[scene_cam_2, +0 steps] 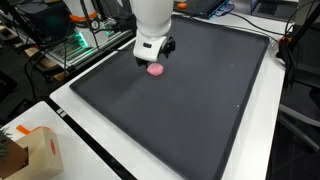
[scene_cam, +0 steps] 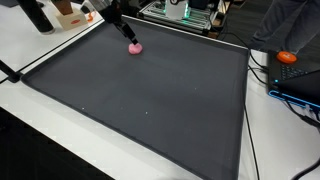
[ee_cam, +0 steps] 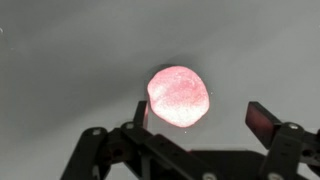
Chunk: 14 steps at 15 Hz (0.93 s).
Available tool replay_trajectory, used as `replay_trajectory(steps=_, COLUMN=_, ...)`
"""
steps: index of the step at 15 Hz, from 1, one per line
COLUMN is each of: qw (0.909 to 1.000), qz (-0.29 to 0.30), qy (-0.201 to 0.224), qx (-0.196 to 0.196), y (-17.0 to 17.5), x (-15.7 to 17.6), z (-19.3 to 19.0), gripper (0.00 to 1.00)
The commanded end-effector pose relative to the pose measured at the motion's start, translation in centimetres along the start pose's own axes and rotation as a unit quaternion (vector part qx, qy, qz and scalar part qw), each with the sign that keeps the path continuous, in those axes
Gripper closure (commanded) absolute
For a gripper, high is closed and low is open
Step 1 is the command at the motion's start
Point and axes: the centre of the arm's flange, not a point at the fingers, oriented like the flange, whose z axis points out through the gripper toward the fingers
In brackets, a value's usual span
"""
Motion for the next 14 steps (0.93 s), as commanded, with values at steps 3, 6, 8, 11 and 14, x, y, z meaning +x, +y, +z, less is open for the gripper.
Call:
replay_trajectory(steps=3, qw=0.9977, qz=-0.062, qy=0.016, qx=-0.022, y=-0.8, x=-1.1, z=-2.2, gripper=0.00)
replay_trajectory(steps=6, qw=0.9960, qz=-0.075, qy=0.034, qx=-0.034, y=-1.8, x=-2.5, z=-4.4, gripper=0.00)
replay_trajectory(steps=8, qw=0.9950, qz=-0.079, qy=0.045, qx=-0.041, y=-2.5, x=-3.4, z=-5.9, gripper=0.00)
replay_trajectory(steps=11, qw=0.9930, qz=-0.091, qy=0.055, qx=-0.050, y=-3.5, x=-5.0, z=-8.1, gripper=0.00)
replay_trajectory(steps=14, qw=0.9925, qz=-0.097, qy=0.061, qx=-0.042, y=-3.9, x=-4.0, z=-8.4, gripper=0.00)
